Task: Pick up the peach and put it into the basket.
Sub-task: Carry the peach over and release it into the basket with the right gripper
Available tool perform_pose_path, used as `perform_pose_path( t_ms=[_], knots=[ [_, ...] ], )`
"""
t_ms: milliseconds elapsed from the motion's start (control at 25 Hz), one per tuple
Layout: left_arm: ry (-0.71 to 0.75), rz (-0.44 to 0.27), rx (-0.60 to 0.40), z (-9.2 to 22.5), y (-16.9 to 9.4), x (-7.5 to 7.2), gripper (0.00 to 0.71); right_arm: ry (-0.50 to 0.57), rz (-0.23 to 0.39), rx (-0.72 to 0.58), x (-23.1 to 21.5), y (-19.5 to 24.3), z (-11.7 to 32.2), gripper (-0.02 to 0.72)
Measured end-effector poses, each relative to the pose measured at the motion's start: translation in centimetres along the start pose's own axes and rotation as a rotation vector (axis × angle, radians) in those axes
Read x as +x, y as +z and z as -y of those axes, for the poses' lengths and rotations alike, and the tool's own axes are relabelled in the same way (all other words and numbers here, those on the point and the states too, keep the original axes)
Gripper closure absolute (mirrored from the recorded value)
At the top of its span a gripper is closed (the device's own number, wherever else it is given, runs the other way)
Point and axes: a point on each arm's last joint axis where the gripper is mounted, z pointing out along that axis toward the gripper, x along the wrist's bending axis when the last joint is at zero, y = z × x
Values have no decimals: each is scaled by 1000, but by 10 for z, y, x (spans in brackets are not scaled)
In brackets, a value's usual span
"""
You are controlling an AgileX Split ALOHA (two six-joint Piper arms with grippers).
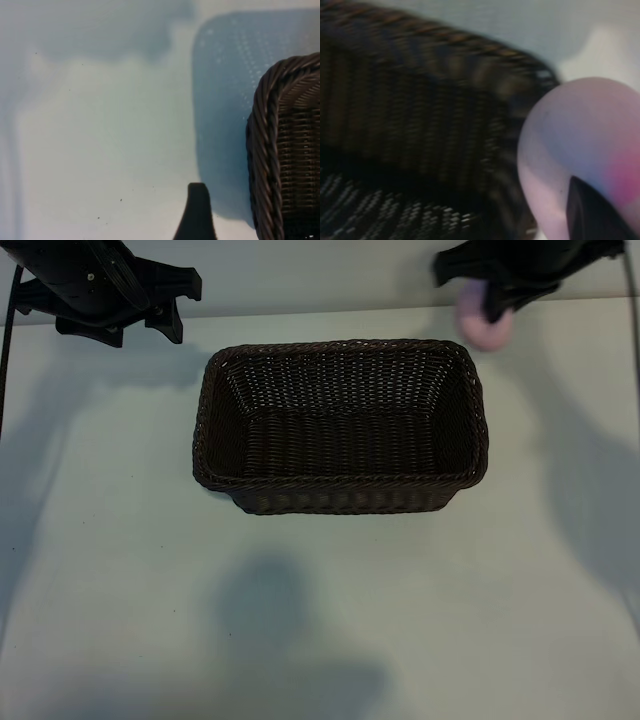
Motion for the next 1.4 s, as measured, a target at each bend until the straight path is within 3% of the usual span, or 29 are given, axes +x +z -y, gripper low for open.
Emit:
perform_pose_path(
  t_ms=[320, 880, 1040, 1160, 1400],
  knots=[
    [-1, 0, 0, 0, 0, 0, 112, -149, -50, 52, 65, 20, 11, 658],
    [-2, 0, 1, 0, 0, 0, 112, -122, -72, 231, 71, 106, 19, 658],
    [-2, 0, 1, 0, 0, 0, 112, -116, -102, 258, 73, 113, 21, 645],
    [-2, 0, 1, 0, 0, 0, 112, -117, -111, 254, 74, 112, 20, 559],
    [-2, 0, 1, 0, 0, 0, 112, -140, -113, 221, 76, 104, 13, 190]
  ],
)
